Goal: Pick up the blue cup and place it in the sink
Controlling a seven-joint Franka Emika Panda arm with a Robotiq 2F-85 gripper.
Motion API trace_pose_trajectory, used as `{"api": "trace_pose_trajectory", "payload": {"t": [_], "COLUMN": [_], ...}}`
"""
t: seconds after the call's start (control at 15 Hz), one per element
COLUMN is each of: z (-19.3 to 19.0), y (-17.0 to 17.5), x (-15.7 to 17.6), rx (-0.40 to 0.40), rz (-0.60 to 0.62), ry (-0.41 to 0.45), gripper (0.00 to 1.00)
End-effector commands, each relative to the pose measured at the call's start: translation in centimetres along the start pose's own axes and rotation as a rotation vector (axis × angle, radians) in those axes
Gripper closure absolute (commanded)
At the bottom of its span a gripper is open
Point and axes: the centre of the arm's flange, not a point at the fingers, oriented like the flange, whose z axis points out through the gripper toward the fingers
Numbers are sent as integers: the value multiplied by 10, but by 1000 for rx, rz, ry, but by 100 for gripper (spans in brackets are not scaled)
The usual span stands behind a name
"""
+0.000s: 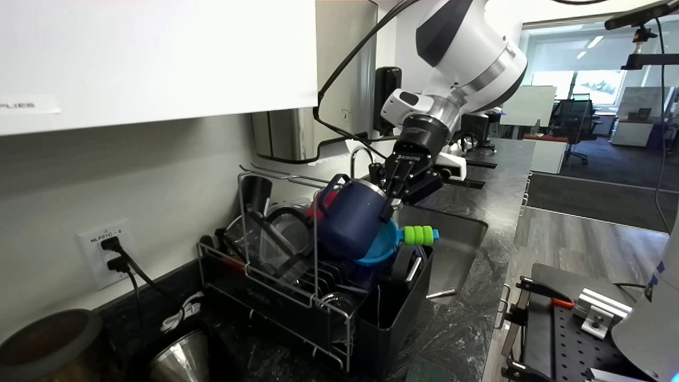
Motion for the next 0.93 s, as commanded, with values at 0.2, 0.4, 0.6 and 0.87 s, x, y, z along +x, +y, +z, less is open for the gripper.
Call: {"api": "trace_pose_trajectory", "payload": {"t": [0.2, 0.4, 0.6, 0.87], "z": [-15, -24, -35, -54], "y": [-1, -8, -18, -26], "x": [7, 13, 18, 18], "rx": [31, 69, 124, 152], "rz": [-4, -2, 1, 5], "ry": [21, 24, 19, -18], "gripper": [98, 98, 98, 98]}}
